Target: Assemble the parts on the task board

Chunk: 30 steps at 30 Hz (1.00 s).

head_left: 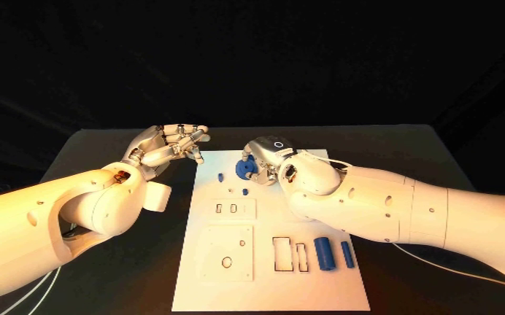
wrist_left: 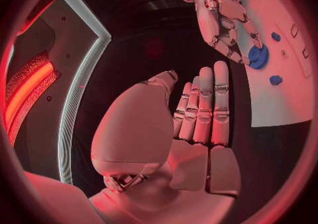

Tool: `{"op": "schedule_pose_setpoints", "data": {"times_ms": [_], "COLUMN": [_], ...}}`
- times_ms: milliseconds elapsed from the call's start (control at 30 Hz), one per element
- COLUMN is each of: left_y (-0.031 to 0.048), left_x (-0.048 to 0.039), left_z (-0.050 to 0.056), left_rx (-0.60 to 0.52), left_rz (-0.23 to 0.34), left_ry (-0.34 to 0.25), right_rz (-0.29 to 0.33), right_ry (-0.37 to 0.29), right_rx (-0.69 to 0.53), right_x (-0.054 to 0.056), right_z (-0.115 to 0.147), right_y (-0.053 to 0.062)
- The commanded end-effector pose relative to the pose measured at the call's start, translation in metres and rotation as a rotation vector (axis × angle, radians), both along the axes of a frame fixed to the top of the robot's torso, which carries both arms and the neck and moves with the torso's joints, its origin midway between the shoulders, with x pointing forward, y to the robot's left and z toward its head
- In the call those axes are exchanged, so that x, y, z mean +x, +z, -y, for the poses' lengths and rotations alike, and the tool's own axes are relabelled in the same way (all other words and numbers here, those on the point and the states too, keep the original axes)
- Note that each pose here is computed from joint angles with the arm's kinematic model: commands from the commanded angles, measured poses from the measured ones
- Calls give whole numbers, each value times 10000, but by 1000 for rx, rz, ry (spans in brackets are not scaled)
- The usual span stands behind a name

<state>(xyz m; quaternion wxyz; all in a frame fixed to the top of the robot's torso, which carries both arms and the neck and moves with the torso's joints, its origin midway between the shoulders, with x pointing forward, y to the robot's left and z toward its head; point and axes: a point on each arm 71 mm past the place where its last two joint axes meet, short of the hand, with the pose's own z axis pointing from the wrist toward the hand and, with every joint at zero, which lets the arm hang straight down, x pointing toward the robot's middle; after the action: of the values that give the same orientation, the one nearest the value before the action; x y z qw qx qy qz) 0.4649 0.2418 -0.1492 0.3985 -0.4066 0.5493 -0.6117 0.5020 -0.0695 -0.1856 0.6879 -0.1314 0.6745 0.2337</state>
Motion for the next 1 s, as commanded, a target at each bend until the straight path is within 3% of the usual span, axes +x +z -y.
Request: {"op": "schedule_pose_setpoints", "data": {"times_ms": [33, 733, 1000], "left_y": [19, 16, 17], "left_x": [-5, -6, -6], "left_z": [19, 14, 11], "left_rx": [-5, -1, 0], "left_rz": [10, 4, 4], "left_ry": [-19, -15, -13], "right_rz": [-19, -144, -116], "right_ry": [-5, -4, -26], "right_rx": [2, -6, 33], "right_x": [2, 36, 44], "right_z": [12, 91, 167], "right_y": [-33, -126, -96]}}
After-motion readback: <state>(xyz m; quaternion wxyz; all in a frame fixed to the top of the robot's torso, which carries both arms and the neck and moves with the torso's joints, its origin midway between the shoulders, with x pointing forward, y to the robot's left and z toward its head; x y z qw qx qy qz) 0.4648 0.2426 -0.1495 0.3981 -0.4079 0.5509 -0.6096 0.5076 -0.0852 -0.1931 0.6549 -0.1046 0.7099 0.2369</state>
